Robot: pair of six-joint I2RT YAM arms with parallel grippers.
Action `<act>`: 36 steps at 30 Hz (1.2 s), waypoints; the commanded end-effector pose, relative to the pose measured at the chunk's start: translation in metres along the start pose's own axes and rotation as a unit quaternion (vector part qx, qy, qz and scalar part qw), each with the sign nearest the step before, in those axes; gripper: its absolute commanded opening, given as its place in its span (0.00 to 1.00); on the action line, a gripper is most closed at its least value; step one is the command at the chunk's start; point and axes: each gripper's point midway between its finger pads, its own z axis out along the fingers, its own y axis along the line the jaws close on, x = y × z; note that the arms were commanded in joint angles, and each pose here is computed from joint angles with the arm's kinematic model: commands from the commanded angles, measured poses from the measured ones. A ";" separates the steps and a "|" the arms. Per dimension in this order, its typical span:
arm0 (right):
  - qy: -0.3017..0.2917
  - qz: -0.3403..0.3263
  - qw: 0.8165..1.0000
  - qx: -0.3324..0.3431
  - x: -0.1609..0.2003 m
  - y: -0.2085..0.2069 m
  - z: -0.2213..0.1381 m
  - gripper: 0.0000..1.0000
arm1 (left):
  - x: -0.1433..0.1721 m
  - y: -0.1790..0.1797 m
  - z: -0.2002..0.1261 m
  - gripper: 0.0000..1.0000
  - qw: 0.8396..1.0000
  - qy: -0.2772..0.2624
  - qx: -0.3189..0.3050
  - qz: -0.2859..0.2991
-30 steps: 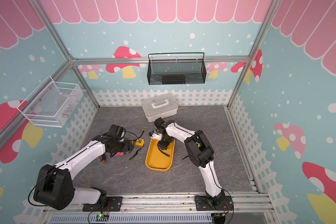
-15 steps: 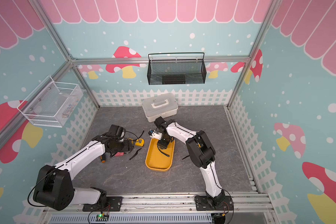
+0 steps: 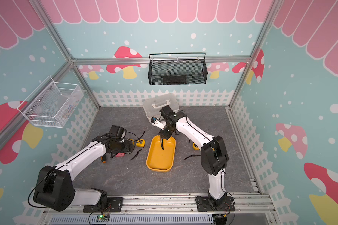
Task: Take the tape measure out of the storage box
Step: Pick up the tape measure from the storage box, then place the tape measure at the center of the board.
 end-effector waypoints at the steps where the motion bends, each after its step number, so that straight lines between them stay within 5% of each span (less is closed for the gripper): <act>1: -0.040 0.023 0.998 0.036 -0.012 -0.020 -0.048 0.49 | 0.000 -0.003 -0.003 0.85 1.000 -0.007 0.008 -0.003; 8: -0.030 0.087 0.992 0.086 0.019 -0.070 -0.069 0.48 | 0.001 -0.002 -0.003 0.85 1.000 -0.007 0.007 -0.003; 15: 0.031 0.145 0.985 0.088 0.067 -0.100 -0.035 0.48 | 0.002 -0.002 -0.004 0.85 1.000 -0.007 0.009 -0.004; 23: 0.101 0.176 0.977 0.064 0.113 -0.090 0.015 0.47 | 0.005 -0.001 -0.005 0.86 1.000 -0.009 0.008 -0.005; 36: 0.146 0.219 0.964 0.028 0.167 -0.047 0.038 0.47 | 0.005 -0.002 0.000 0.86 1.000 -0.003 0.007 -0.004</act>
